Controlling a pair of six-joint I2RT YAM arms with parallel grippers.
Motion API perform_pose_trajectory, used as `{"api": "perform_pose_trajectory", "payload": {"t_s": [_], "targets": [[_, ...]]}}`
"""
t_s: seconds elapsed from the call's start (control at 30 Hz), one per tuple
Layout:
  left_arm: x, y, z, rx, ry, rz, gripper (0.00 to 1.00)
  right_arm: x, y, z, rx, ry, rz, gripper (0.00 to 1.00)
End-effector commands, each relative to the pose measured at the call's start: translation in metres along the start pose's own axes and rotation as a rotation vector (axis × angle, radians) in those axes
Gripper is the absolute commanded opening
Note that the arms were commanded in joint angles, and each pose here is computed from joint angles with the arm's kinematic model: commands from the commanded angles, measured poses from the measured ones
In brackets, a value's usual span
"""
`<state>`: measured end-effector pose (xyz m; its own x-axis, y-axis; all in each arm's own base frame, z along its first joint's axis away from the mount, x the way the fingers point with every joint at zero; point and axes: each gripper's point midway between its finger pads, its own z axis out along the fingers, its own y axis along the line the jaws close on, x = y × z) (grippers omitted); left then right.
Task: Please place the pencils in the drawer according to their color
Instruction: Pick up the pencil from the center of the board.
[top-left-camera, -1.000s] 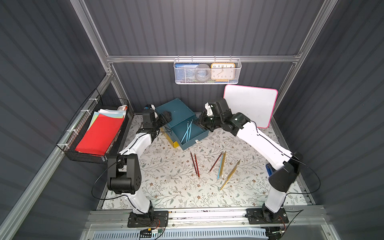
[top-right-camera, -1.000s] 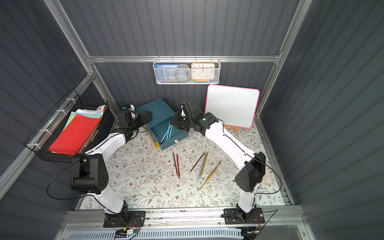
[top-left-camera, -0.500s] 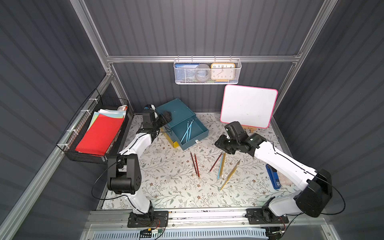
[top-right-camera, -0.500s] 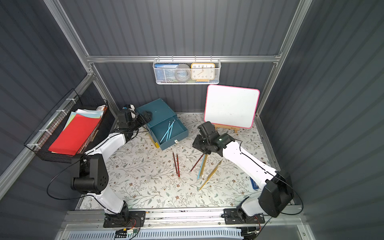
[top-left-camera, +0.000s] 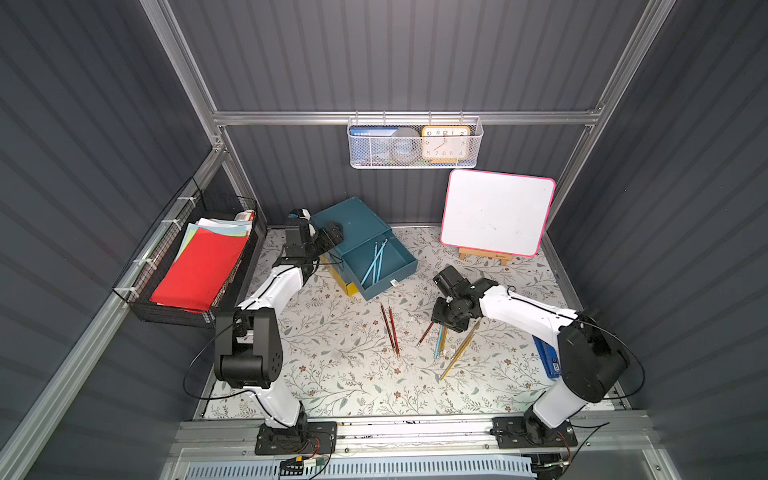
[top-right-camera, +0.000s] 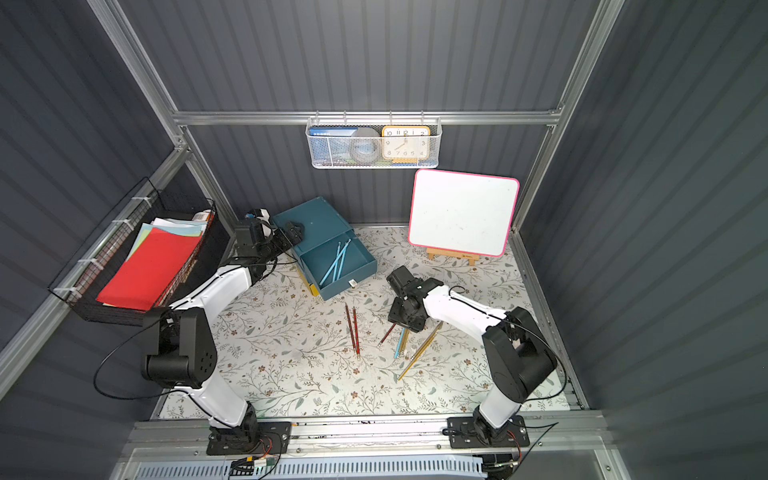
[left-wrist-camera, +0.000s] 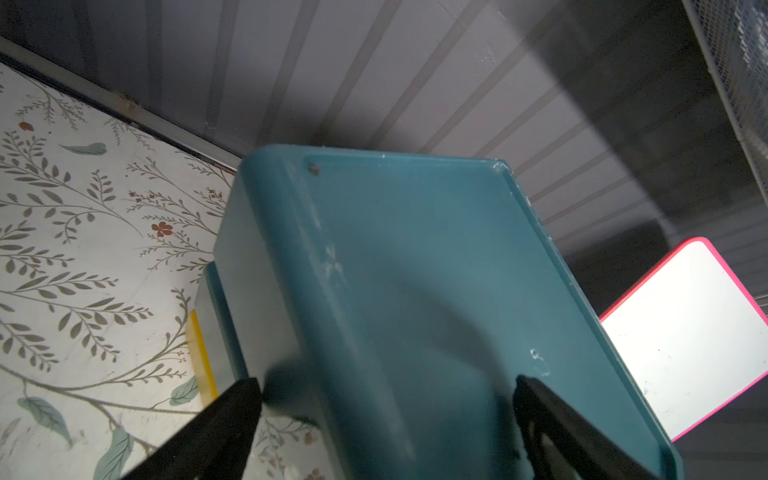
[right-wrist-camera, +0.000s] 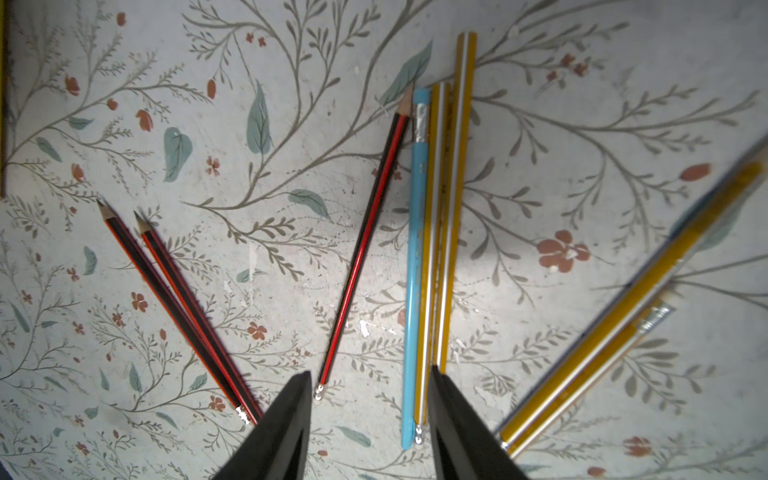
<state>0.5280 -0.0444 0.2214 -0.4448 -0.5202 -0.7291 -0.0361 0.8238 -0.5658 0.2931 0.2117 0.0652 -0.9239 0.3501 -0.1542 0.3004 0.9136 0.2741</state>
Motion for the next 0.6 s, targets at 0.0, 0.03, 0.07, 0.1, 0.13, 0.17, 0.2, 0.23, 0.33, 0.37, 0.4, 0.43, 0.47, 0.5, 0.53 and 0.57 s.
{"api": "perform_pose_trajectory", "payload": {"t_s": [0.0, 0.03, 0.07, 0.1, 0.13, 0.17, 0.2, 0.23, 0.33, 0.37, 0.4, 0.43, 0.47, 0.5, 0.53, 0.57], "targets": [[0.009, -0.006, 0.006, 0.011, 0.032, 0.009, 1.00, 0.000, -0.003, 0.009, 0.011, 0.009, -0.014, 0.50], [0.010, -0.006, 0.007, 0.012, 0.033, 0.009, 1.00, 0.000, -0.003, 0.012, 0.013, 0.013, -0.013, 0.50], [0.010, -0.005, 0.007, 0.011, 0.033, 0.008, 1.00, 0.001, -0.003, 0.014, 0.013, 0.017, -0.013, 0.50], [0.009, -0.006, 0.007, 0.012, 0.032, 0.008, 1.00, 0.001, -0.003, 0.016, 0.015, 0.020, -0.014, 0.50], [0.010, -0.006, 0.007, 0.013, 0.032, 0.008, 1.00, 0.001, -0.003, 0.019, 0.016, 0.024, -0.013, 0.50], [0.010, -0.005, 0.007, 0.009, 0.033, 0.007, 1.00, 0.001, -0.004, 0.021, 0.021, 0.026, -0.013, 0.50], [0.011, -0.004, 0.007, 0.008, 0.034, 0.007, 1.00, 0.002, -0.004, 0.023, 0.024, 0.030, -0.013, 0.50], [0.011, -0.004, 0.007, 0.010, 0.036, 0.006, 1.00, 0.003, -0.005, 0.024, 0.025, 0.035, -0.014, 0.50], [0.011, -0.004, 0.007, 0.009, 0.034, 0.007, 1.00, 0.003, -0.006, 0.030, 0.030, 0.042, -0.014, 0.49], [0.010, -0.005, 0.007, 0.010, 0.033, 0.007, 1.00, 0.003, -0.006, 0.032, 0.030, 0.047, -0.012, 0.49], [0.011, -0.004, 0.007, 0.008, 0.036, 0.006, 1.00, 0.003, -0.006, 0.034, 0.030, 0.049, -0.011, 0.49], [0.012, -0.004, 0.008, 0.008, 0.037, 0.006, 1.00, 0.004, -0.007, 0.036, 0.035, 0.054, -0.009, 0.48], [0.012, -0.004, 0.008, 0.007, 0.036, 0.006, 1.00, 0.004, -0.007, 0.037, 0.034, 0.057, -0.009, 0.48], [0.011, -0.004, 0.007, 0.008, 0.035, 0.006, 1.00, 0.004, -0.007, 0.038, 0.033, 0.059, -0.008, 0.48], [0.012, -0.004, 0.007, 0.006, 0.036, 0.006, 1.00, 0.004, -0.007, 0.040, 0.034, 0.063, -0.009, 0.47], [0.012, -0.003, 0.007, 0.006, 0.036, 0.006, 1.00, 0.004, -0.007, 0.040, 0.033, 0.064, -0.007, 0.47]]}}
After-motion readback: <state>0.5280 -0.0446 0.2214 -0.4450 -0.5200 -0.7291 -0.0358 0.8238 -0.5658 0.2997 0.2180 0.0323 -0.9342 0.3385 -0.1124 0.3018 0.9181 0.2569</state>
